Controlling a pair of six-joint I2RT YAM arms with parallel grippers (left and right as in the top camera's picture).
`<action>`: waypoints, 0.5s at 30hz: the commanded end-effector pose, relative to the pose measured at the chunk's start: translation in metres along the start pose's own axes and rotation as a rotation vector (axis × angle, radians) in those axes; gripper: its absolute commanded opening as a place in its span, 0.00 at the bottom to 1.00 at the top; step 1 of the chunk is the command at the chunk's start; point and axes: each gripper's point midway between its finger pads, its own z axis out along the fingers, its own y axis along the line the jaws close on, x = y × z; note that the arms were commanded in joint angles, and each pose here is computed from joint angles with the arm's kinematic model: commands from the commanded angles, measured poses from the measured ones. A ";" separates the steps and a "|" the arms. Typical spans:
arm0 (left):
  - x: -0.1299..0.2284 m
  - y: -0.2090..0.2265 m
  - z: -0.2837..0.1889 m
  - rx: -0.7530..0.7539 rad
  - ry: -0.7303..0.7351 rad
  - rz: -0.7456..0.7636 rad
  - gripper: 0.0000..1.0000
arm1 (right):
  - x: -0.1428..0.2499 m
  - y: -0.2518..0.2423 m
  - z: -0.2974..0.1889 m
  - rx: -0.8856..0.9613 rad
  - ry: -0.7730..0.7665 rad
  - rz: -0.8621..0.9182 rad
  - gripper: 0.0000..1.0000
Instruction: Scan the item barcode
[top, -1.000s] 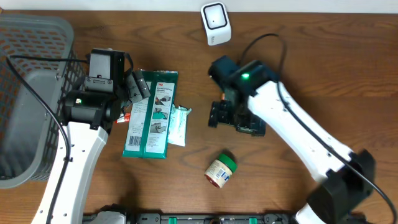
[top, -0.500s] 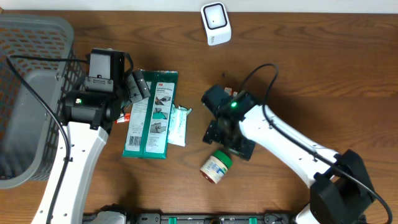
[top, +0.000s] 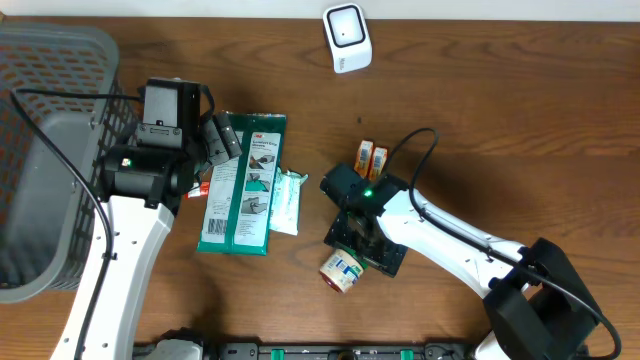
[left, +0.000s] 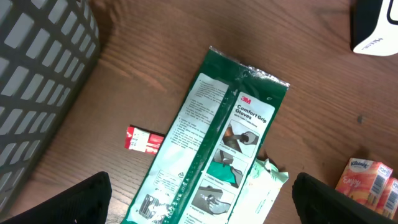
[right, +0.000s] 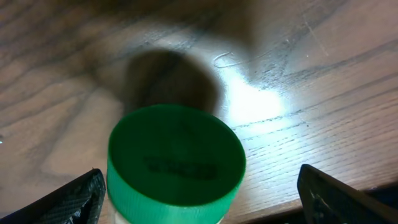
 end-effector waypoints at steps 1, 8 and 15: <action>-0.006 0.001 -0.004 -0.006 -0.020 0.012 0.93 | 0.001 -0.002 0.000 0.002 -0.006 0.054 0.94; -0.006 0.001 -0.004 -0.006 -0.020 0.012 0.93 | 0.001 0.007 0.011 -0.051 -0.012 0.050 0.94; -0.006 0.001 -0.004 -0.006 -0.020 0.012 0.93 | 0.001 0.007 0.022 -0.068 -0.017 0.074 0.88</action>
